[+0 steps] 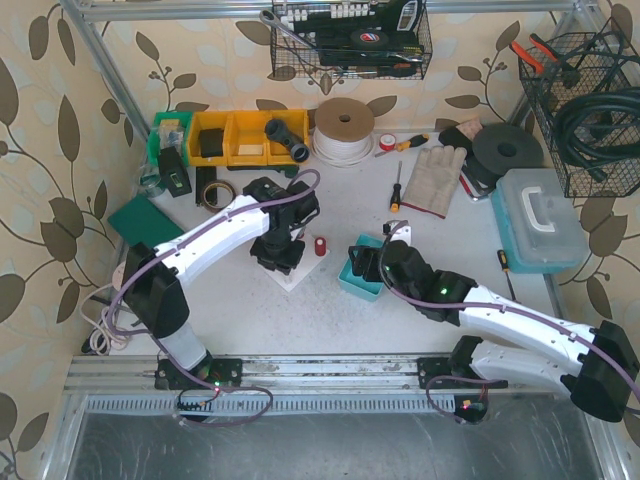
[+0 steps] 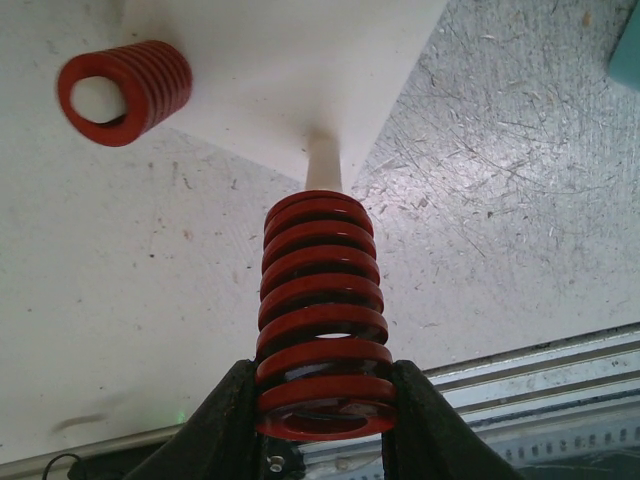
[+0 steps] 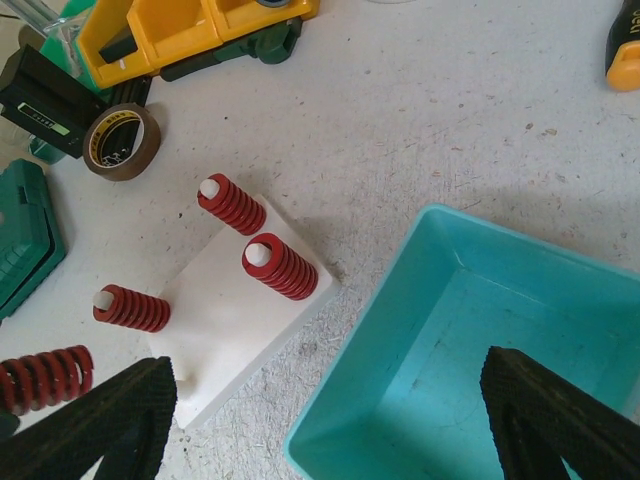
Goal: Install the large spring
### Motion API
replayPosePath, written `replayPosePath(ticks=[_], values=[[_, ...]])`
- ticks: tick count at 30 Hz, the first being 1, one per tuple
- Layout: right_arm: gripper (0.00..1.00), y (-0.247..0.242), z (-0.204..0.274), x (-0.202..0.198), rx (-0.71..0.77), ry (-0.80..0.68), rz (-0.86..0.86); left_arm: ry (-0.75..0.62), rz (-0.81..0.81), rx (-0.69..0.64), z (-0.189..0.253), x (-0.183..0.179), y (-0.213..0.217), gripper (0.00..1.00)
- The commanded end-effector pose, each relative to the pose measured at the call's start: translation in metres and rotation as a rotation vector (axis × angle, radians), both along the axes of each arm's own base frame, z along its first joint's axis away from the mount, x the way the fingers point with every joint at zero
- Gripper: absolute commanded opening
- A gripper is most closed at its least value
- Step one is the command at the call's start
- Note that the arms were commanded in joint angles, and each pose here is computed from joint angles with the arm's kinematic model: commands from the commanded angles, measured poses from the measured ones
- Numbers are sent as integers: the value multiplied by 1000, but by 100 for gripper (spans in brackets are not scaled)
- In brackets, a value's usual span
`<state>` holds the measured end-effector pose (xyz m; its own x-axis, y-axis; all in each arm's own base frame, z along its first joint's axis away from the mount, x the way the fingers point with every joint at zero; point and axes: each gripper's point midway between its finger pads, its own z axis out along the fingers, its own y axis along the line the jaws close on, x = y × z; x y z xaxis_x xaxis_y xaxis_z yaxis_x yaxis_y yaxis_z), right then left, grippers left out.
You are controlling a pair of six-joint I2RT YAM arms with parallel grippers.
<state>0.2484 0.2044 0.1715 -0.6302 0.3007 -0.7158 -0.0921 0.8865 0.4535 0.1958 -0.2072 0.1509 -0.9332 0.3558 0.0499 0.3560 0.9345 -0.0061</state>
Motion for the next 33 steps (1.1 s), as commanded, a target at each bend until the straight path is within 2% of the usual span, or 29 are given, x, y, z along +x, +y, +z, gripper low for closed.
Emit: replayPosePath(ticks=[1, 10, 33], values=[[82, -4, -2, 1, -8, -22, -11, 41, -17, -24, -4, -6, -2, 0], [82, -5, -3, 2, 2, -21, -21, 87, 12, -52, -22, -14, -2, 0], [81, -7, -5, 1, 10, -14, -25, 116, 27, -45, -32, 6, 2, 0]])
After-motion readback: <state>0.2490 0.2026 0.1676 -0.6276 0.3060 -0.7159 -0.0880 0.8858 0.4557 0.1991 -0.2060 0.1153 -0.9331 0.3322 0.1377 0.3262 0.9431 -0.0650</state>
